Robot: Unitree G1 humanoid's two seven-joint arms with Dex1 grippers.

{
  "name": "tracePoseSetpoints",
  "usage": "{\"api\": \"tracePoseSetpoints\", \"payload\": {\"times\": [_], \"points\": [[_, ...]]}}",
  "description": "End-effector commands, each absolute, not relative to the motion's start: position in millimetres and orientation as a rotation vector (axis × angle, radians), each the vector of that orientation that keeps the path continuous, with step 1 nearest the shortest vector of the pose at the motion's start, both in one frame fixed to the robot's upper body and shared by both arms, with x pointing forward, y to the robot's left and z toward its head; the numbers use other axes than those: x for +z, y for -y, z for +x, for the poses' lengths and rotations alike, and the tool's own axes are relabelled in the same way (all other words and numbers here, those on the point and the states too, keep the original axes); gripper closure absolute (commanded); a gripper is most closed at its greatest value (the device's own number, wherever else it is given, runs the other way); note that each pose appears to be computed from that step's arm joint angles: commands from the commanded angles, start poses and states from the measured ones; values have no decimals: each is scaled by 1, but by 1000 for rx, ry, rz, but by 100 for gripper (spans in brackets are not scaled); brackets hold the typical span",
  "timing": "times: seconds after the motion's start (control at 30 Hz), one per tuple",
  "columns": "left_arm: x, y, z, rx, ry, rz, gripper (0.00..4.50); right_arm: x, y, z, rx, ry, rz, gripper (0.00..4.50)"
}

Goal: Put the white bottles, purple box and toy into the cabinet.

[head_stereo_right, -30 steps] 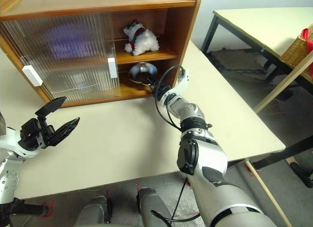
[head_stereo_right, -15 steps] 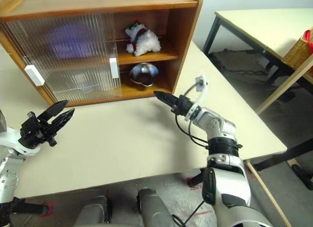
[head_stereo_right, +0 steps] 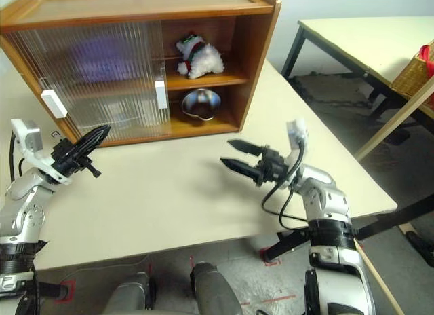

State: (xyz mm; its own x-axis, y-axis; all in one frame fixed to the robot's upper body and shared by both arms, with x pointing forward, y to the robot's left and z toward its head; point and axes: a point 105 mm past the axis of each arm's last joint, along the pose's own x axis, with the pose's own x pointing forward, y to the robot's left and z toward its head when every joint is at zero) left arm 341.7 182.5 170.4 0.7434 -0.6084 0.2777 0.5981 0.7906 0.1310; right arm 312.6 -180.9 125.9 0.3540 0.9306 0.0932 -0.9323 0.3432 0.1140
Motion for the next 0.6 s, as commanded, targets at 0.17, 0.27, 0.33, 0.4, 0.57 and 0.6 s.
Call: {"api": "tracePoseSetpoints", "payload": {"times": [0.17, 0.27, 0.33, 0.4, 0.57, 0.6], "points": [[170, -169, 362, -635, 303, 37, 448, 138, 168, 305, 1267, 100, 130, 0], [172, -163, 368, -637, 307, 39, 448, 136, 167, 303, 1274, 84, 123, 0], [174, -158, 371, -650, 314, 43, 448, 135, 167, 302, 1275, 81, 120, 0], [176, -154, 373, -659, 322, 43, 448, 136, 166, 301, 1274, 86, 120, 0], [179, -146, 378, -685, 330, 49, 448, 141, 166, 299, 1279, 118, 124, 0], [180, -144, 379, -690, 333, 50, 448, 142, 166, 299, 1280, 121, 125, 0]]}}
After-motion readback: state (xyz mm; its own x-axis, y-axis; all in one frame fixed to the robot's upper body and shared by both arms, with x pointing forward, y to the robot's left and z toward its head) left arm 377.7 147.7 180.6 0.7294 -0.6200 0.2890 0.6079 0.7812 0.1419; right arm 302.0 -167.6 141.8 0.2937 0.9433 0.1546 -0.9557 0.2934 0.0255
